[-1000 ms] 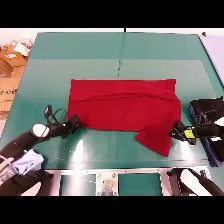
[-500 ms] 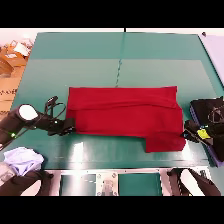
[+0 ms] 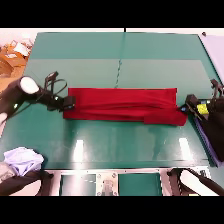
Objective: Fold the shirts.
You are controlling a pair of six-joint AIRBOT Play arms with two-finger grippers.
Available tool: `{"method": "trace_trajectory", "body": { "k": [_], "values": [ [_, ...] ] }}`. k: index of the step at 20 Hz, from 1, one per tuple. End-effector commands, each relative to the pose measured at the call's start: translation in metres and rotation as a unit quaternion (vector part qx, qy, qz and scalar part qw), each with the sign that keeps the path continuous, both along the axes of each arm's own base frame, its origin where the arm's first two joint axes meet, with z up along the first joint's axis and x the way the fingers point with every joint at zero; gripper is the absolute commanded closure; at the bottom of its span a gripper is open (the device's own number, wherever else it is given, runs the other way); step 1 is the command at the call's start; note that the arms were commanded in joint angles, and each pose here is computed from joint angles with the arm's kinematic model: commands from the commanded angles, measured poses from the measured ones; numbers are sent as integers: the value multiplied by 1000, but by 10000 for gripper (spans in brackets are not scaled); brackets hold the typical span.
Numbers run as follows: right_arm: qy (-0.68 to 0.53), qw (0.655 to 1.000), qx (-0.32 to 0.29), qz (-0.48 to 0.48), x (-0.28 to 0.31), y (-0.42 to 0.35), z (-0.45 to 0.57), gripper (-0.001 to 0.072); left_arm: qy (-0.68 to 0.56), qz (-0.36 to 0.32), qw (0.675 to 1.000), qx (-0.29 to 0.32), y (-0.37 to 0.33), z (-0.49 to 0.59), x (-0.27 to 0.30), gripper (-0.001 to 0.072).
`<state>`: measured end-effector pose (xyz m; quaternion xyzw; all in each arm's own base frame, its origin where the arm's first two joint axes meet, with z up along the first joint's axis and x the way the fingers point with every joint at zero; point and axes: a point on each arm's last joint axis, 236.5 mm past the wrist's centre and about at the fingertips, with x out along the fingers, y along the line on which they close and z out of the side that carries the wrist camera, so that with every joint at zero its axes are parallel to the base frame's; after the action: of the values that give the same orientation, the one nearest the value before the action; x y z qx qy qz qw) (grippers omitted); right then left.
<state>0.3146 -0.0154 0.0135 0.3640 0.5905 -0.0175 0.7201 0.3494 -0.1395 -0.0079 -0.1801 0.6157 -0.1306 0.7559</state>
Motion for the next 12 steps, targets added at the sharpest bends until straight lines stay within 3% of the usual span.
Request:
{"method": "trace_trajectory", "body": {
  "k": [1,4,5,6,7,8,12],
  "values": [
    [-6,1000,10,5,65,-5,-19,693,-12,2,1000,3,-6,-14,64,685],
    [-13,1000,13,6,119,-5,-54,692,-32,16,999,4,-10,-41,118,683],
    [-13,1000,23,2,134,-3,-65,624,-45,28,999,-1,-12,-47,134,660],
    [-16,999,29,-3,148,-5,-71,401,-70,41,997,-4,-10,-44,153,264],
    [-26,999,26,1,160,-11,-71,255,-100,57,993,-5,-4,-32,171,28],
    [-43,999,15,22,168,-20,-64,286,-124,66,990,-5,4,-14,185,4],
    [-74,991,-1,107,146,-69,-22,273,-100,51,994,-10,43,45,182,5]
  ]
}}
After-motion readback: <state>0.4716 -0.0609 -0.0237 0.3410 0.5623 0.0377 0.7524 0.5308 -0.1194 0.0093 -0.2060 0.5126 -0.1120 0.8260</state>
